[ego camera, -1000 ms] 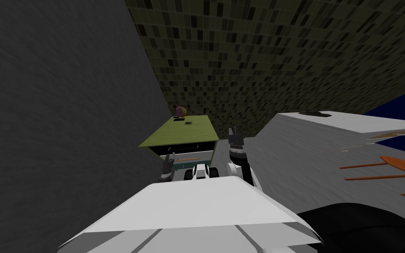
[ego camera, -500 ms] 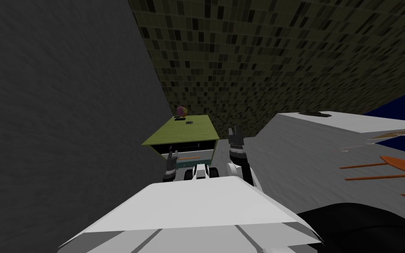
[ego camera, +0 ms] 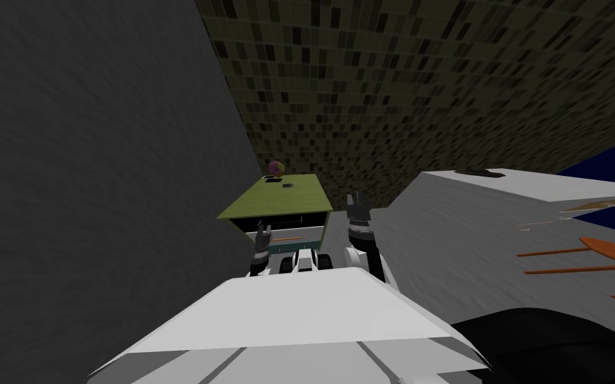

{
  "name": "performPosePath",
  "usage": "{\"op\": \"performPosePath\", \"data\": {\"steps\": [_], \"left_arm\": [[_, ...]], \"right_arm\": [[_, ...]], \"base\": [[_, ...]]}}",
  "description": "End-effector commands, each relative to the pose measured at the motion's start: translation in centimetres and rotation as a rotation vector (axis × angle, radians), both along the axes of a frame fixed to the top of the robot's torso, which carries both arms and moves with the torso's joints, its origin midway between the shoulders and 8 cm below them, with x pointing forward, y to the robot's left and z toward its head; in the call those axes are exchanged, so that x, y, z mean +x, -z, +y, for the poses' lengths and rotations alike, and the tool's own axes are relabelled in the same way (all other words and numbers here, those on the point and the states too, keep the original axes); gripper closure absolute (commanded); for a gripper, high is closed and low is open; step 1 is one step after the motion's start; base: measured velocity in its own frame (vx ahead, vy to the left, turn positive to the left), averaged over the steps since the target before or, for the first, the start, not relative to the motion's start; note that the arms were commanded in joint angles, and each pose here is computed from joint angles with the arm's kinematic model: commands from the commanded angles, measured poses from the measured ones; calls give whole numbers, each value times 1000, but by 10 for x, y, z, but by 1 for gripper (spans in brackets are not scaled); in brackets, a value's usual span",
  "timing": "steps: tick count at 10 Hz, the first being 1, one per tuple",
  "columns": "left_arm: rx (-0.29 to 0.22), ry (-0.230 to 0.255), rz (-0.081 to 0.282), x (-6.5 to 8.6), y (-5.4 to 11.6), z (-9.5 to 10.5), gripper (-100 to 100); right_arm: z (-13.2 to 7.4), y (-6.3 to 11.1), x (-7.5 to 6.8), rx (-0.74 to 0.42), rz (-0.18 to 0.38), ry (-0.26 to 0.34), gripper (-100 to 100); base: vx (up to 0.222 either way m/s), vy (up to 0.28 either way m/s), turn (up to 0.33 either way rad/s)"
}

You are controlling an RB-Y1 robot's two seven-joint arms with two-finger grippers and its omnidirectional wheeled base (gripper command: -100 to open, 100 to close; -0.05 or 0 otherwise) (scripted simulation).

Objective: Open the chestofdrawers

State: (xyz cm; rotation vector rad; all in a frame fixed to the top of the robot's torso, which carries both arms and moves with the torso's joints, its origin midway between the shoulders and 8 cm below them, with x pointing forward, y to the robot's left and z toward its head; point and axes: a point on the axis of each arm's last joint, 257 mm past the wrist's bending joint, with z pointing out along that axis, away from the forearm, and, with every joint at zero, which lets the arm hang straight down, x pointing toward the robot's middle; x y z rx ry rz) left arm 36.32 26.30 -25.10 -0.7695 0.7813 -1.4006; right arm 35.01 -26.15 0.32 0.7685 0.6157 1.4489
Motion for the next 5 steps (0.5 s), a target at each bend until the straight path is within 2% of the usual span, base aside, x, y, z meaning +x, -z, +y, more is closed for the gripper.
{"op": "performPosePath", "data": {"steps": [1, 2, 3, 4, 5], "left_arm": [[-1, 3, 2, 16, -6, 1, -100], [-1, 4, 2, 25, -11, 1, -100], [0, 4, 0, 20, -8, 0, -100], [-1, 1, 2, 6, -2, 0, 100], [-1, 0, 2, 2, 0, 0, 100]], "right_arm": [[0, 0, 0, 0, 0, 0, 0], [0, 0, 0, 0, 0, 0, 0], [0, 0, 0, 0, 0, 0, 0], [0, 0, 0, 0, 0, 0, 0], [0, 0, 0, 0, 0, 0, 0]], "base": [[-28, -9, 7], [-27, -6, 15], [-12, -2, 1], [22, 2, -26], [35, 8, -21]]}}
